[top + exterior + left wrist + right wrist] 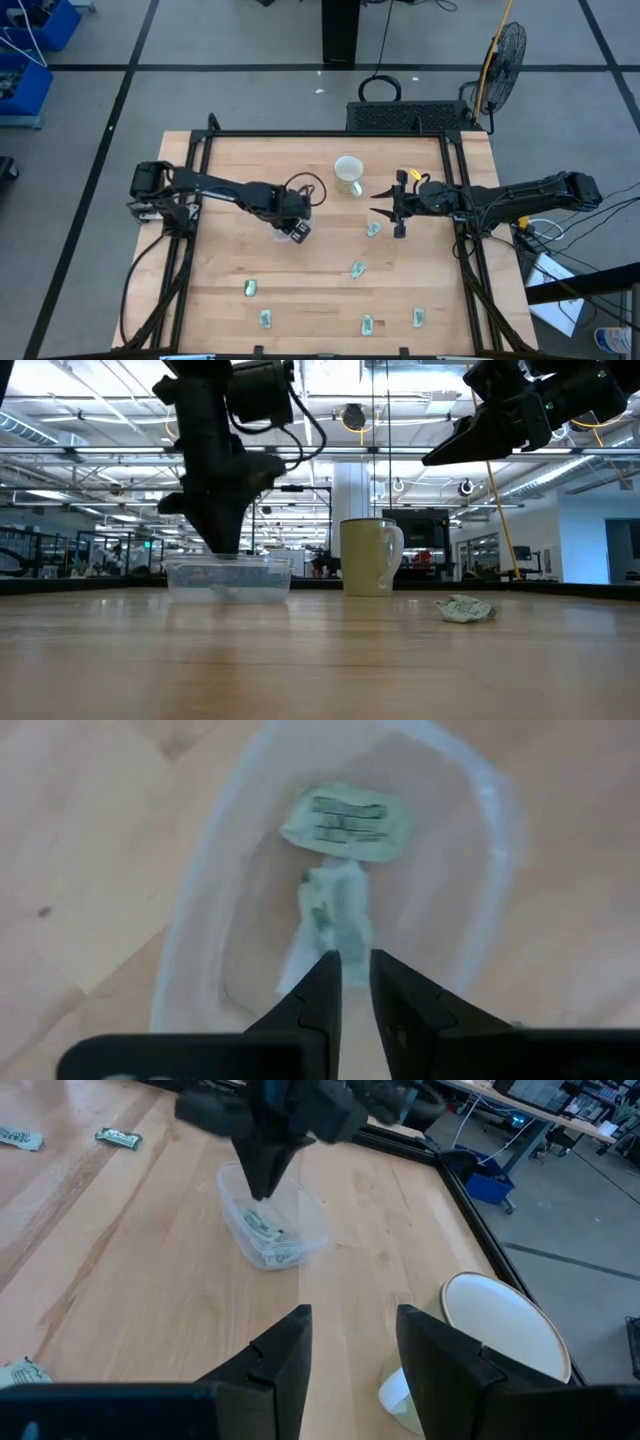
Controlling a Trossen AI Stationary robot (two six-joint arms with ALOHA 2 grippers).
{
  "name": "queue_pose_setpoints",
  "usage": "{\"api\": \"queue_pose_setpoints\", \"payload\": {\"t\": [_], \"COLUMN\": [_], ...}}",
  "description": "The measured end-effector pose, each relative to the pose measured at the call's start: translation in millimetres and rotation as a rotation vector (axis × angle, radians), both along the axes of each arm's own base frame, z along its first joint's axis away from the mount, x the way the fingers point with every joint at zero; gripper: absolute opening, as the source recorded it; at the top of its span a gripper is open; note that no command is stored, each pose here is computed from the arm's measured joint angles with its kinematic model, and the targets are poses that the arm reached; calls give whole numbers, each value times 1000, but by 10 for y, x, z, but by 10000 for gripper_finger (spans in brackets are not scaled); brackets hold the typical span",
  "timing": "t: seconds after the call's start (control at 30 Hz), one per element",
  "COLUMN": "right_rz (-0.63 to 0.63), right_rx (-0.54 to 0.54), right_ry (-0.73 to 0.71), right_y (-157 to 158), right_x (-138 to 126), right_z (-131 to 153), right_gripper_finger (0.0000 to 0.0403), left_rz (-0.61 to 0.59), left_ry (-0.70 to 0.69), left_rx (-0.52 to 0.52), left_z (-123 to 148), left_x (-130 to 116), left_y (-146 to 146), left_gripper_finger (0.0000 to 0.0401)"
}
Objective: Pick and place Stevia / Truvia into bins
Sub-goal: Put the green stevia packet into the bin
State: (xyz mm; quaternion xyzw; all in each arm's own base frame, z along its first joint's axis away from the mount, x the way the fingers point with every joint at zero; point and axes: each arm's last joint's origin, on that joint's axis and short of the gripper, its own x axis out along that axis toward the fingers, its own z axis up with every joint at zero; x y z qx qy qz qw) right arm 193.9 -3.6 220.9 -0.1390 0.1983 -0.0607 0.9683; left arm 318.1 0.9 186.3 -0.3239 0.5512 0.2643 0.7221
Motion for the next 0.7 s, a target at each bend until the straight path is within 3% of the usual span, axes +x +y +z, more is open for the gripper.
{"api": "queue_pose_setpoints", "payload": {"t": [0.2,0.37,0.57,0.7], "right_rz": [2,2,1,1], "right_rx": [1,1,1,1], "right_ry": [17,15,22,37], "right_y": [1,1,0,0], "right_x": [-6,-6,-8,-14], "right_z": [-15,-14,-19,-32], "right_gripper_finger": [141,141,141,141], "left_rz": [-131,-231,-371,-429], "left_ry": [-114,-144,11,42], "left_rx": [-35,-6,42,38], "left_z": [414,692,695,535], "left_x": [-99,-331,-624,-702], "left_y": [-48,-227,-722,-1093], "left_gripper_finger": [36,35,85,133]}}
